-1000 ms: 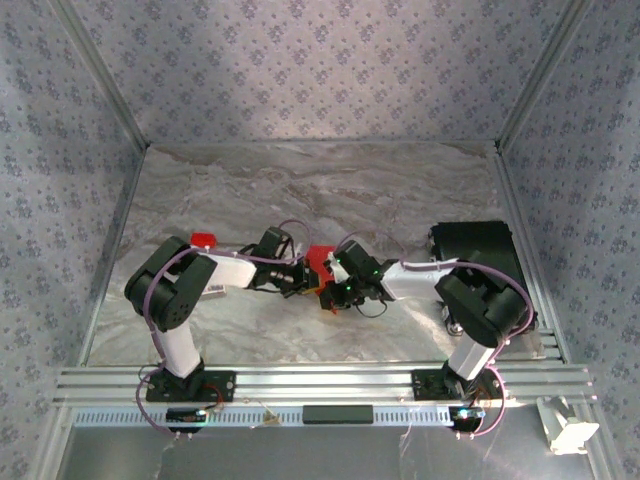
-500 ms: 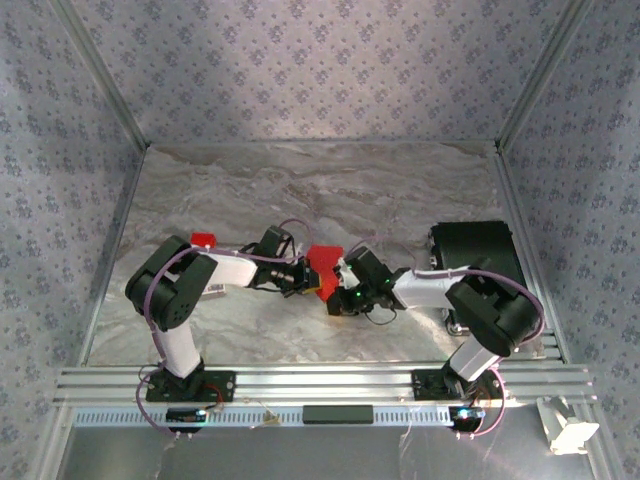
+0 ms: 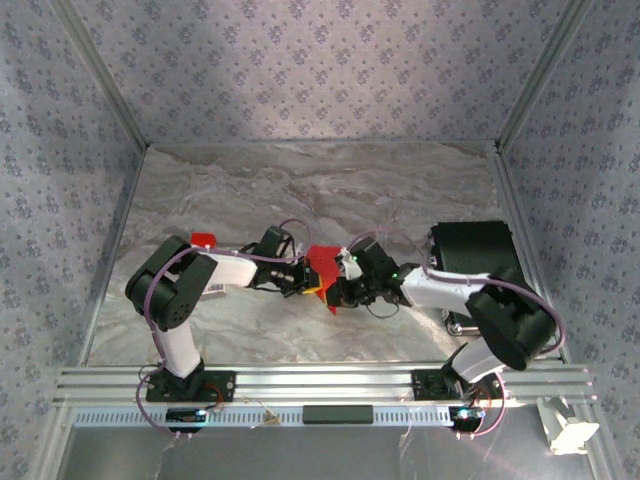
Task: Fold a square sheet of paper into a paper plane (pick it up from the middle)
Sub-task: Third fold the triangle at the center of the table.
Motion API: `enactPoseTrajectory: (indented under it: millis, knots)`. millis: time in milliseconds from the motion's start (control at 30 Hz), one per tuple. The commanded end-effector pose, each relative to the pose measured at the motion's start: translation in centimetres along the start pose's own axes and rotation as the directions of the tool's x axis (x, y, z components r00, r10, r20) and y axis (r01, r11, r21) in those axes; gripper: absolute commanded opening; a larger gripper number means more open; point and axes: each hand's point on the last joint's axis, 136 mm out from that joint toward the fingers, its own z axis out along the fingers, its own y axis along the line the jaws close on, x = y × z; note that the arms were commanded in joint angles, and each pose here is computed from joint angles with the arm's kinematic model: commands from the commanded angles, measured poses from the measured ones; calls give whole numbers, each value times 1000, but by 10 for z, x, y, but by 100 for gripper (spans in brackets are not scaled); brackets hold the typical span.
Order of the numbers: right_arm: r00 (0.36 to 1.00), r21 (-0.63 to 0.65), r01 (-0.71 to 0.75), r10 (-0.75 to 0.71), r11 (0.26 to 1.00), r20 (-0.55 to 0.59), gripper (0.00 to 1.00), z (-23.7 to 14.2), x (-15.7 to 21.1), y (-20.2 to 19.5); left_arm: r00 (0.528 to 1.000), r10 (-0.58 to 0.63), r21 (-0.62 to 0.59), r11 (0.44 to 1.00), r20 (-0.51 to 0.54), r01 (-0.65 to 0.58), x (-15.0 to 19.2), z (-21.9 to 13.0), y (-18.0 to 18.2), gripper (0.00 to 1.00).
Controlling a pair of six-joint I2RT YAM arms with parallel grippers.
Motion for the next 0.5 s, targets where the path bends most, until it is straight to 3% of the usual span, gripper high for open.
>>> enactPoseTrajectory:
  millis: [0, 167, 467]
  knots:
    - [999, 12, -30, 30, 999, -34, 7, 12, -4, -5, 998, -67, -156, 986, -18, 64, 14, 6, 46, 0]
    - [997, 74, -55, 59, 996, -52, 7, 21, -4, -19, 998, -69, -154, 986, -16, 65, 14, 6, 46, 0]
    - [985, 149, -128, 143, 980, -94, 7, 12, 41, -52, 998, -68, -161, 985, -15, 65, 14, 6, 47, 0]
